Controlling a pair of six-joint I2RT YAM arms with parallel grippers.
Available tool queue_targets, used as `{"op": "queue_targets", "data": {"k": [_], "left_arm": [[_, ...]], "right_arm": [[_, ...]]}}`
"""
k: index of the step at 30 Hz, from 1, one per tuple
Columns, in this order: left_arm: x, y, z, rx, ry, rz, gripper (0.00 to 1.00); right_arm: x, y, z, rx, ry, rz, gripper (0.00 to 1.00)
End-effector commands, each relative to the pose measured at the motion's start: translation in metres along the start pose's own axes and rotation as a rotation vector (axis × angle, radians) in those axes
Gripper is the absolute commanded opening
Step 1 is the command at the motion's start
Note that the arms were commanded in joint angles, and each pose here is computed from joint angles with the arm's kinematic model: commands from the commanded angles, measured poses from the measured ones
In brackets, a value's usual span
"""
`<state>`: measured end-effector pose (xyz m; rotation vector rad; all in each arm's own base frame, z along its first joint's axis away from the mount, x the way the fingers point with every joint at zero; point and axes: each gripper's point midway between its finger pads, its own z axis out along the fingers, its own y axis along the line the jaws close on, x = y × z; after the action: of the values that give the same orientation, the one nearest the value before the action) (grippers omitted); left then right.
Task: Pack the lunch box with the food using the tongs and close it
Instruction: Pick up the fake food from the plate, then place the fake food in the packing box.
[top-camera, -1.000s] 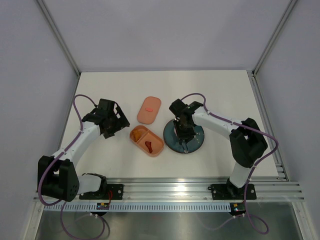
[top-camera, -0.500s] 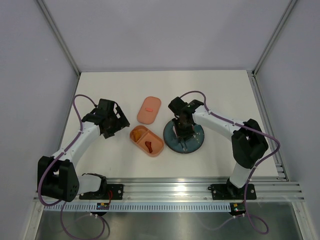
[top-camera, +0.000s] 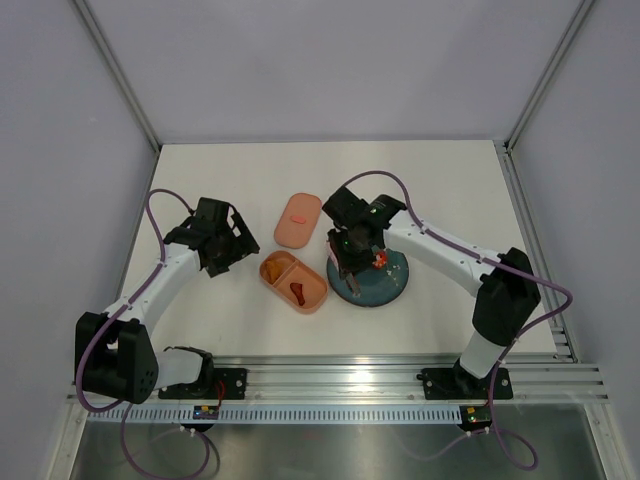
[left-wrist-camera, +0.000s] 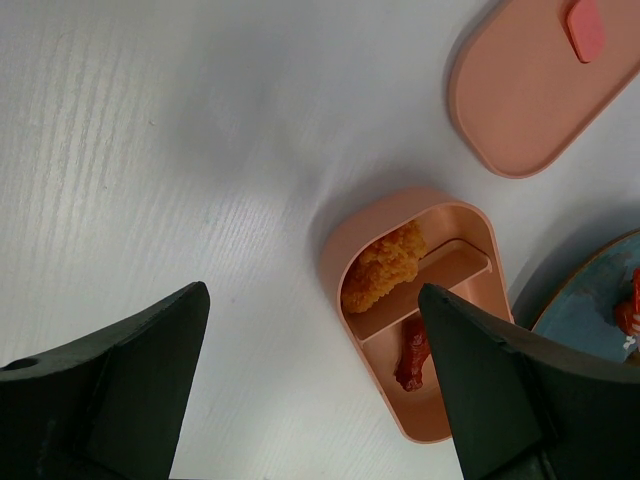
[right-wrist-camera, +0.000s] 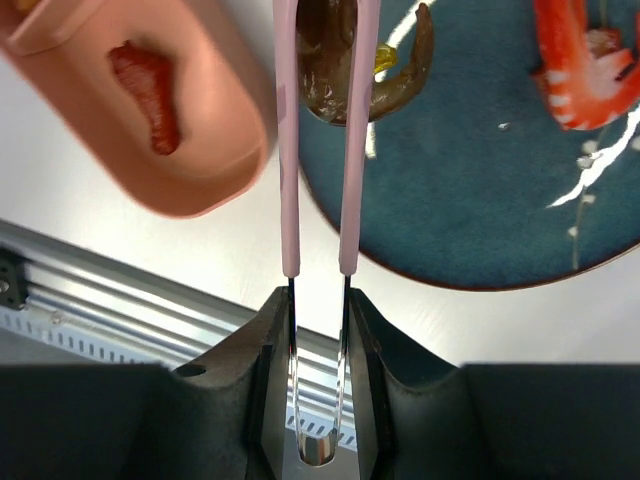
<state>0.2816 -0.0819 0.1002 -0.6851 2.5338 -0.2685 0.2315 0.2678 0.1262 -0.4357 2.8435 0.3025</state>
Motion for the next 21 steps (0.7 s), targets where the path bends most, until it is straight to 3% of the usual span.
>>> {"op": "queue_targets", "data": {"k": [1,10,21], "left_arm": [[-0.008,-0.005,-0.004,0.026,-0.046,-0.005,0.90],[-0.007,-0.003,-0.004,0.021,-0.046,-0.004,0.90],[-0.007,-0.004,-0.005,0.025,-0.045,-0.005,0.90]], "right_arm": [[-0.006,0.037,-0.027,-0.070,-0.057,-0.045,0.00],[0.015,0.088,-0.013,-0.152,0.002,-0.132,0.00],[0.043,0.092,0.018,-0.152,0.095,-0.146,0.03]]}}
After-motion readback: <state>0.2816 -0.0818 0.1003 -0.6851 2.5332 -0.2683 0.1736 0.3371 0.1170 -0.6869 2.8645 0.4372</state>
